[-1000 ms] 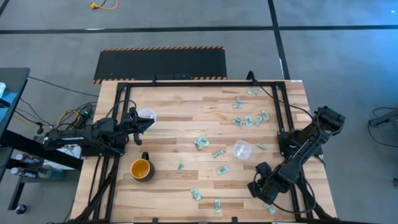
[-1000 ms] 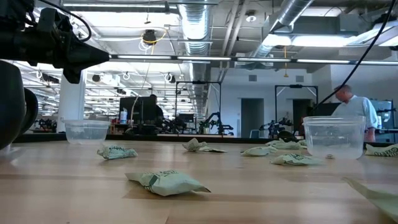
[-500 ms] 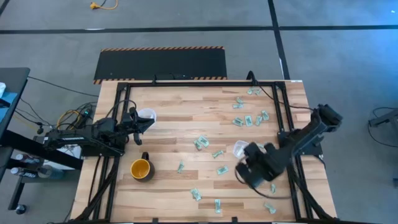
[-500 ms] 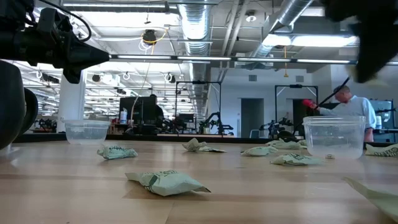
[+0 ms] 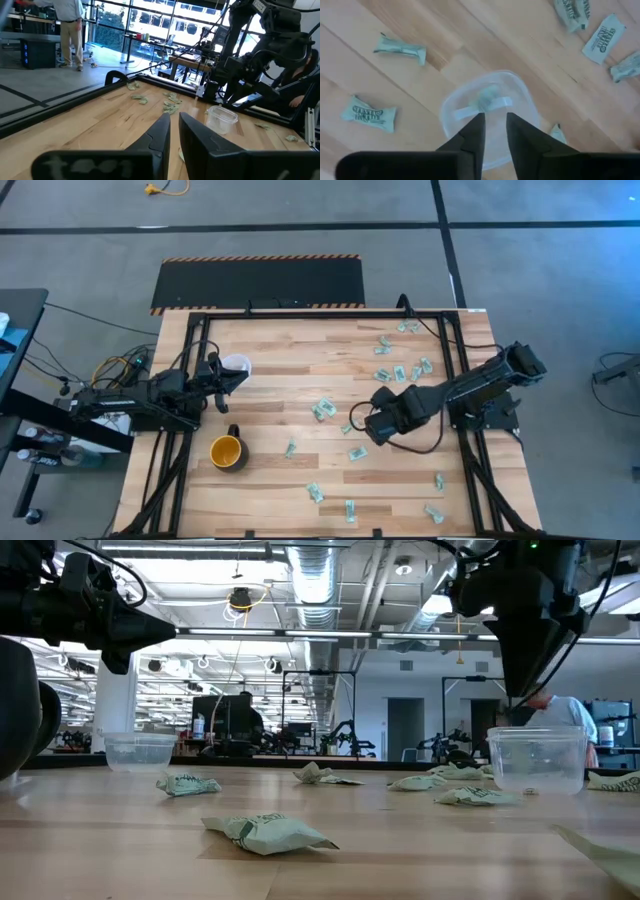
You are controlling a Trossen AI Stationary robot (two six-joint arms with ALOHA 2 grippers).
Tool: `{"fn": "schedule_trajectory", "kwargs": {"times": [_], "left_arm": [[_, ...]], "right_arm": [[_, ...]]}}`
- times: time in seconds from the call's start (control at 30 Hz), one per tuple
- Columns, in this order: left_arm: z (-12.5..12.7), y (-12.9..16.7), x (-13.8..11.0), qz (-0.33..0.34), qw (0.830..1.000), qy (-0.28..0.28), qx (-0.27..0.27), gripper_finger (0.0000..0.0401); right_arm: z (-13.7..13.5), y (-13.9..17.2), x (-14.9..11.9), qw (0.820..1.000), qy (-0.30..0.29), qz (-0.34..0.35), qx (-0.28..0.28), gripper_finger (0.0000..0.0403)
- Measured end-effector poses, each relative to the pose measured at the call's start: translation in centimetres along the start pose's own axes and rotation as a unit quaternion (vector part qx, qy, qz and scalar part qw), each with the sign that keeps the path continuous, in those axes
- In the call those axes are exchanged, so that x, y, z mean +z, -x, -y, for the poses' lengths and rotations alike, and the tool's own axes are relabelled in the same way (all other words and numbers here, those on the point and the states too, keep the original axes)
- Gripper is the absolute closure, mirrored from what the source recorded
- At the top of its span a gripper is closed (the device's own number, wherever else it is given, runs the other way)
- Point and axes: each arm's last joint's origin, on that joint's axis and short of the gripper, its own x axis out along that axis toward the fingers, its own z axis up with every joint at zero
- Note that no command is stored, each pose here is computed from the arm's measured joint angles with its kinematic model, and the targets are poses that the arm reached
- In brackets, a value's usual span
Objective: Pick and place Stevia / Truvia into bins
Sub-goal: Put the white stevia packet into the square transparent container
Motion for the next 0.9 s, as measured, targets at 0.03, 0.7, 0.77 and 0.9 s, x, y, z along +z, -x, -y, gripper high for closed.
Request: {"fn": "schedule_trajectory", "kwargs": {"times": [0.03, 0.7, 0.77, 0.9], "left_arm": [[0.0, 0.0, 0.0, 0.0, 1.0, 0.0, 0.0, 0.0374], [0.0, 0.0, 0.0, 0.0, 1.0, 0.0, 0.0, 0.0374], [0.0, 0.0, 0.0, 0.0, 1.0, 0.0, 0.0, 0.0374], [0.0, 0.0, 0.0, 0.0, 1.0, 0.0, 0.0, 0.0374]], "right_arm": [[0.1, 0.0, 0.0, 1.0, 0.001, -0.001, -0.002, 0.0321], [-1.1, 3.0, -12.1, 0.986, -0.11, -0.112, -0.051, 0.0294], [-1.3, 3.4, -13.8, 0.984, -0.132, -0.108, -0.042, 0.0294], [-1.5, 3.9, -16.7, 0.98, -0.168, -0.104, -0.023, 0.0294]]}}
